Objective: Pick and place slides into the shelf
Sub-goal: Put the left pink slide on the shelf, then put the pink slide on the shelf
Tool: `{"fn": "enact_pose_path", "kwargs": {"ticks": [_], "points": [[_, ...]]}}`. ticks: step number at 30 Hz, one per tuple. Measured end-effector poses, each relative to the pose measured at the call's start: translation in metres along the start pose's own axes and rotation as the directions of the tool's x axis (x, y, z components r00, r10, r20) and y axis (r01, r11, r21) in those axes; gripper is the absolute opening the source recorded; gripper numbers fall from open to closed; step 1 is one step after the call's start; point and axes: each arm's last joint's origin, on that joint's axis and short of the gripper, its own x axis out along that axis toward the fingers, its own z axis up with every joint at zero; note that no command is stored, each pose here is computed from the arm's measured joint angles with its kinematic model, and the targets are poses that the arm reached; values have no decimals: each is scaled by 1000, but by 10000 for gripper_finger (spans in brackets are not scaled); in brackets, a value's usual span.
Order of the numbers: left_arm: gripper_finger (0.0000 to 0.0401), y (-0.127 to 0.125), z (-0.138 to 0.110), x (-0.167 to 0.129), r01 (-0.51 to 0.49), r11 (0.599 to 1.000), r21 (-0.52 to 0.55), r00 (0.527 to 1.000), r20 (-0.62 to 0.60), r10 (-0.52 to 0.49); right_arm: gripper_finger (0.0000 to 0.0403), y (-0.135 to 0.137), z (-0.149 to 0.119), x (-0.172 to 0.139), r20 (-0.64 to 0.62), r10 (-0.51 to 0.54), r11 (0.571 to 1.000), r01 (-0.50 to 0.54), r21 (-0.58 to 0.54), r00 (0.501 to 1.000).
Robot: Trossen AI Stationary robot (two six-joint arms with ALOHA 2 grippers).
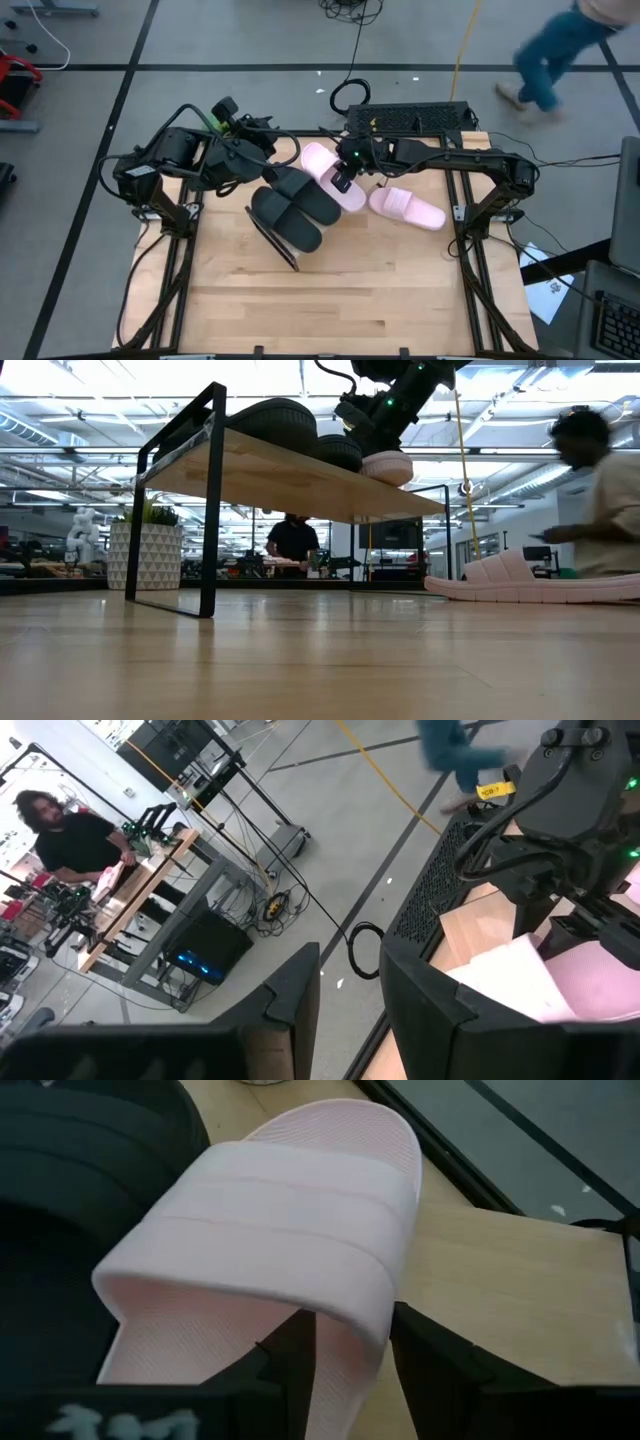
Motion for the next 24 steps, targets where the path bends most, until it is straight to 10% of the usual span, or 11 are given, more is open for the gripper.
{"fn": "enact_pose_path", "kwargs": {"ticks": [24], "points": [[113,-1,0,0,50,999,-3,999,-3,-50,123,-11,-8,-34,-86,-33,997,26,-79,996]]}}
